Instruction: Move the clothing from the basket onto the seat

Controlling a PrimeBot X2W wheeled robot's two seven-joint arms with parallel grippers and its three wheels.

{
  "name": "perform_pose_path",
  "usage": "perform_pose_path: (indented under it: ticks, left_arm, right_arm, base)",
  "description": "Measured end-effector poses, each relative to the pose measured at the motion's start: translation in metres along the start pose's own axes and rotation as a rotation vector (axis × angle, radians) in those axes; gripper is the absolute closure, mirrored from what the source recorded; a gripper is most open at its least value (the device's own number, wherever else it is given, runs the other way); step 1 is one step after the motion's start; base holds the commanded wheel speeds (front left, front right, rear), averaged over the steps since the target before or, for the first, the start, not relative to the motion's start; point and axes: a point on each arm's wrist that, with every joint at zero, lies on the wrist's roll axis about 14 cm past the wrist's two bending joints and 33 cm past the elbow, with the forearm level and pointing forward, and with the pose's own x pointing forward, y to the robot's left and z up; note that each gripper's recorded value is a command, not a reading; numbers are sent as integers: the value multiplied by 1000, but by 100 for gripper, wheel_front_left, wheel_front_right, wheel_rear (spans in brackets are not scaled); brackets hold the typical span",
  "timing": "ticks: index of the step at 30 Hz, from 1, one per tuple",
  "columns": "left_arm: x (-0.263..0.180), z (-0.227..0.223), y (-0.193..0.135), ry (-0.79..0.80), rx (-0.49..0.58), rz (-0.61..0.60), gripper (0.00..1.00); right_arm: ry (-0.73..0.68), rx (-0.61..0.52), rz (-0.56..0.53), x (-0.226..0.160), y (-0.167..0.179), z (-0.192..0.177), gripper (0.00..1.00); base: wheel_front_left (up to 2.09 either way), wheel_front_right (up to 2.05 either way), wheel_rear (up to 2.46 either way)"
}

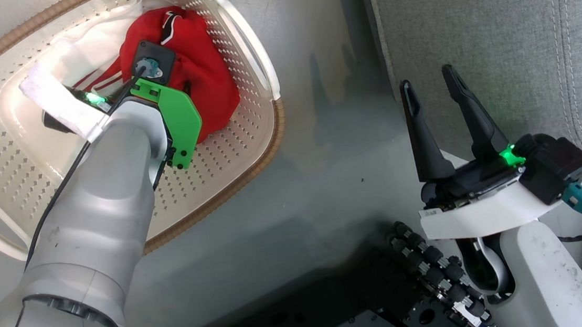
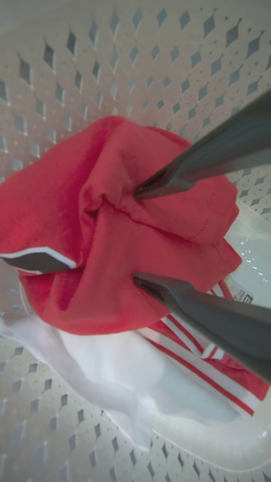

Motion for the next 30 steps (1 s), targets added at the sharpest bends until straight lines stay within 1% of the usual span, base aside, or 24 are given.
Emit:
perform_pose_path:
  ticks: [10,15,21,27,30]
  left_arm:
    - [2,-17,-3,85,57,-8,0]
    - [0,-33,10,162,94,31,0]
    - [-5,-53,29,234,107,89,0]
    - [-6,-56,45,235,103,154,0]
    - [-7,-55,53,227,124,187,0]
  right_arm:
    - [38,-4,-16,-10,-3,-11,0]
    - [50,-6,-14,-13,-1,-15,0]
    - [57,-3,-15,-15,0,-17,0]
    - [60,-2,-12,-14,1,-18,0]
    - [60,-1,-10,-14,1,-18,0]
  base:
    - [0,0,0]
    - [0,0,0]
    - [0,0,0]
    - [0,0,0]
    - [0,0,0]
